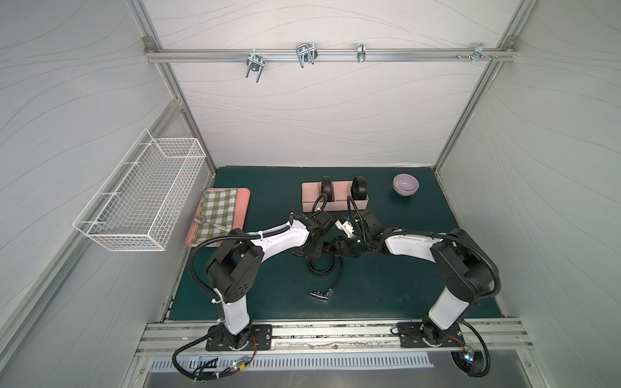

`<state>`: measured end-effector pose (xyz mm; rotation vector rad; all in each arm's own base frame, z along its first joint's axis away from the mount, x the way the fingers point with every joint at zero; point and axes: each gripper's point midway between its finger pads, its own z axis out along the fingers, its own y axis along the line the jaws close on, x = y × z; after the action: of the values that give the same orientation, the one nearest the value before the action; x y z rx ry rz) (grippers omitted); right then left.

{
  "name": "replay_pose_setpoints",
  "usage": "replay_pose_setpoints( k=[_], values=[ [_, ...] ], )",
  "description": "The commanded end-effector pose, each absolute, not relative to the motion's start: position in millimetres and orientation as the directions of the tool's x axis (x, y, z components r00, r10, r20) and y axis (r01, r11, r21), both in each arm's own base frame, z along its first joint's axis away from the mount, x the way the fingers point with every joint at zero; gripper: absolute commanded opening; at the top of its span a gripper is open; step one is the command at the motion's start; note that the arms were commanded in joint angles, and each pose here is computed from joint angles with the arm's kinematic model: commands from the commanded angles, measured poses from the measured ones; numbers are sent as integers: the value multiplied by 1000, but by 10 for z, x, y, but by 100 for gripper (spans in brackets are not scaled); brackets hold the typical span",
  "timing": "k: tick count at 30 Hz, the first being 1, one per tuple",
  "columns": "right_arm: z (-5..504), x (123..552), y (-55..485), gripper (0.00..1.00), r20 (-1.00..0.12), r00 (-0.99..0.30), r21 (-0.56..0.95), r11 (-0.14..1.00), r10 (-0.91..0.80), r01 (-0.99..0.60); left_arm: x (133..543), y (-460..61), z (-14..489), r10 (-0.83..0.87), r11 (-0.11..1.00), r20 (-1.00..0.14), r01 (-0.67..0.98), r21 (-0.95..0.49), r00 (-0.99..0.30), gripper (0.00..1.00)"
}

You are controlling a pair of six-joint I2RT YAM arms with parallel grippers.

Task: Place the belts into the storage roll
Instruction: Roll the belt at the center of the board.

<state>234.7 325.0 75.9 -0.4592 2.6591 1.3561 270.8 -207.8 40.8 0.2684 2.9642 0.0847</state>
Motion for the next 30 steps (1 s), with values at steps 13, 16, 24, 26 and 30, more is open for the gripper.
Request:
replay_pose_setpoints(
  k=[13, 16, 24, 26, 30],
  values=[
    [682, 2338, 2668, 73, -302, -924, 539, 757, -234, -368, 2780, -2187, 195, 236, 972, -184, 234, 35, -954, 5],
    [572, 2440, 2666, 70, -295, -925, 501, 786, -240, -363, 2769, -2199, 169, 244, 970, -186, 242, 32, -952, 7],
    [352, 2577, 2777, 55, -258, -920, 430, 817, -296, -383, 2757, -2233, 147, 265, 964, -187, 262, 40, -946, 12],
    [293, 2585, 2805, 47, -247, -913, 382, 833, -325, -400, 2748, -2247, 142, 269, 963, -186, 266, 45, -945, 13],
    [197, 2610, 2791, 28, -222, -913, 302, 866, -343, -399, 2741, -2236, 122, 271, 963, -181, 265, 56, -945, 14]
  ],
)
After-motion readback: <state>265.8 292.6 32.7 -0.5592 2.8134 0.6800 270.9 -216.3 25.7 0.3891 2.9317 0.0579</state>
